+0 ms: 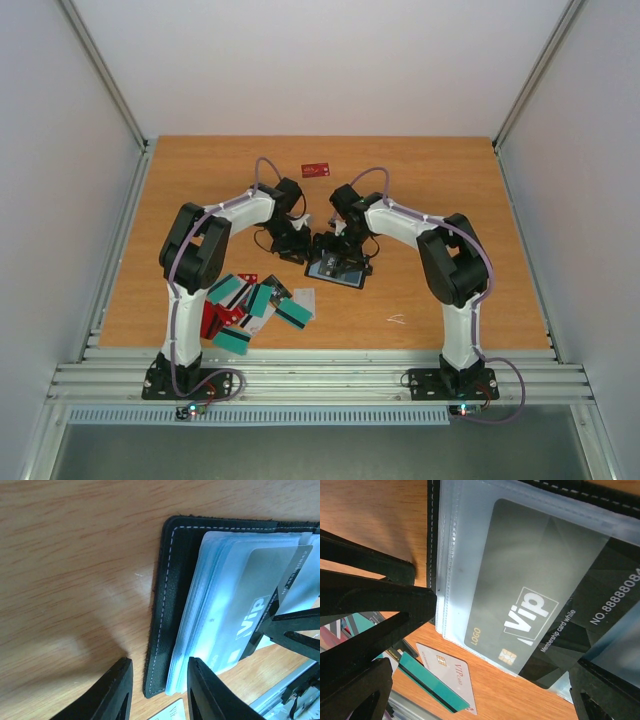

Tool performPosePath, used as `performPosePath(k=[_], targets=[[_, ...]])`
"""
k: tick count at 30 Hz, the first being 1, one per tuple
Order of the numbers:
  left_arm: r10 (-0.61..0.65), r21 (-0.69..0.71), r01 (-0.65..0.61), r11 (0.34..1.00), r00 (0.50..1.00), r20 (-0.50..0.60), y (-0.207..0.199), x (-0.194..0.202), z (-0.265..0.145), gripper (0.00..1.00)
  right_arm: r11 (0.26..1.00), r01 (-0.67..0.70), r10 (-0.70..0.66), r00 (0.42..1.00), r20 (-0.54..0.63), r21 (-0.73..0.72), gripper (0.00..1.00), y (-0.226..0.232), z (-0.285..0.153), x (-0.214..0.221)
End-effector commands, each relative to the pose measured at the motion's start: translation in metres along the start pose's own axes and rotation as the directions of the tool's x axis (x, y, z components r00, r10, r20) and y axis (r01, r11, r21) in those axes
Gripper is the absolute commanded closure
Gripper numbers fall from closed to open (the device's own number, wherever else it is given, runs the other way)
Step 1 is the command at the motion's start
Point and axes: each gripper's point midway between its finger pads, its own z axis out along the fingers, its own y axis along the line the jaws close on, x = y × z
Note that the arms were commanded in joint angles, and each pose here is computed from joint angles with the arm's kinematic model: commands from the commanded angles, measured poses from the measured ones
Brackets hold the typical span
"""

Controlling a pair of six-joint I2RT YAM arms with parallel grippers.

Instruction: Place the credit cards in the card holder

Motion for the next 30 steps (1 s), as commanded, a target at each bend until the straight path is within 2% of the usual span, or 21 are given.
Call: performPosePath(k=[1,16,24,30], targets=[[-0.013,-0.027,0.013,1.000,1.000,-0.017,0.009,0.007,0.012,0.67,0.999,0.021,-0.021,1.000,0.012,-0.032,0.03,0.015,0.005,-0.009],[0.005,-0.038,-0.006,0.999,1.000,-0.023,0.011,0.007,0.014,0.67,0.993,0.108,-0.109,0.994,-0.025,-0.043,0.03,0.027,0.000,-0.012],[0.023,-0.070,-0.022,0.997,1.000,0.007,0.012,0.003,0.005,0.68,0.982,0.151,-0.152,0.988,-0.007,0.116,0.01,0.006,-0.023,-0.008],[0.025,-0.087,-0.021,0.996,0.999,0.041,0.011,-0.008,-0.005,0.68,0.972,0.140,-0.140,0.990,-0.014,0.190,0.01,-0.005,-0.019,-0.018]])
